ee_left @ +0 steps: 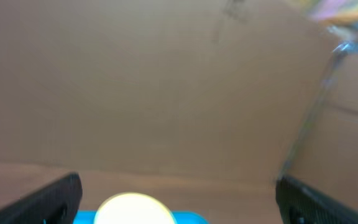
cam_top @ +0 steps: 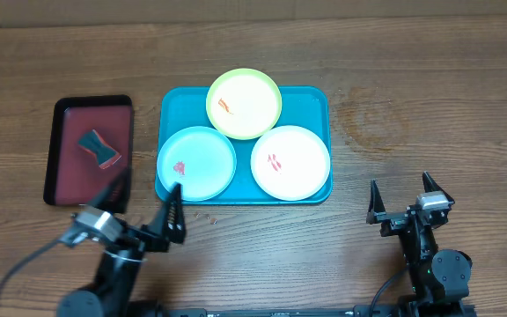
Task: Clean dirty plates on tray and stack at the side
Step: 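Move the left gripper down to the green-orange sponge on the red tray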
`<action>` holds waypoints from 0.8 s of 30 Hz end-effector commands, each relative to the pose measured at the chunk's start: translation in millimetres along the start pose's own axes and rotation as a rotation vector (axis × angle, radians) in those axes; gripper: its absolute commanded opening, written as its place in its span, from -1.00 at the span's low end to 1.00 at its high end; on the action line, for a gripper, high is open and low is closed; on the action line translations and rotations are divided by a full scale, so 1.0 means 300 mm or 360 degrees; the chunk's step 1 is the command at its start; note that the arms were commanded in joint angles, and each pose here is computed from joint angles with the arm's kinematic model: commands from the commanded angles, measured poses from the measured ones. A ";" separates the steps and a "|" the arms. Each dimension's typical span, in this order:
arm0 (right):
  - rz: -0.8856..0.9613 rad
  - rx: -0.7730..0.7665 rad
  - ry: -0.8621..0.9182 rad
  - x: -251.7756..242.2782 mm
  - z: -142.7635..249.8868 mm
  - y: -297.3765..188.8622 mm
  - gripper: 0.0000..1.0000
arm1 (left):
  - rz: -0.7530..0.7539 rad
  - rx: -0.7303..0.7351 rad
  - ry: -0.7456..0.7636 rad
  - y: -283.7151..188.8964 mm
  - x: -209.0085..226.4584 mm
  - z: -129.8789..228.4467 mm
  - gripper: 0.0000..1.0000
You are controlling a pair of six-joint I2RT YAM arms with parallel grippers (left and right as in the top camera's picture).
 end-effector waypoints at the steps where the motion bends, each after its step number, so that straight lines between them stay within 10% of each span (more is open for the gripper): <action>1: 0.0021 -0.0009 -0.0007 -0.006 0.006 0.001 1.00 | -0.0436 0.0071 0.0190 0.025 0.033 -0.179 1.00; 9: 0.0021 -0.0009 -0.0007 -0.006 0.006 0.001 1.00 | -0.0407 0.0729 0.0249 0.239 0.063 -0.306 1.00; 14: 0.0021 -0.0009 -0.0007 -0.006 0.006 0.001 1.00 | -0.0956 0.0898 0.0081 0.344 0.193 -0.351 0.99; 24: 0.0021 -0.0009 -0.0007 -0.006 0.006 0.001 1.00 | -0.1330 0.1405 -0.0201 0.552 0.514 -0.252 0.99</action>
Point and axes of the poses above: each gripper's point midway between its finger pads, its own y axis out along the fingers, its own x axis along the line the jaws close on, z = x × y, the point moved 9 cm from there along -y, back along the fingers, and after that the axes turned 8 degrees about y, right-handed, at the moved point
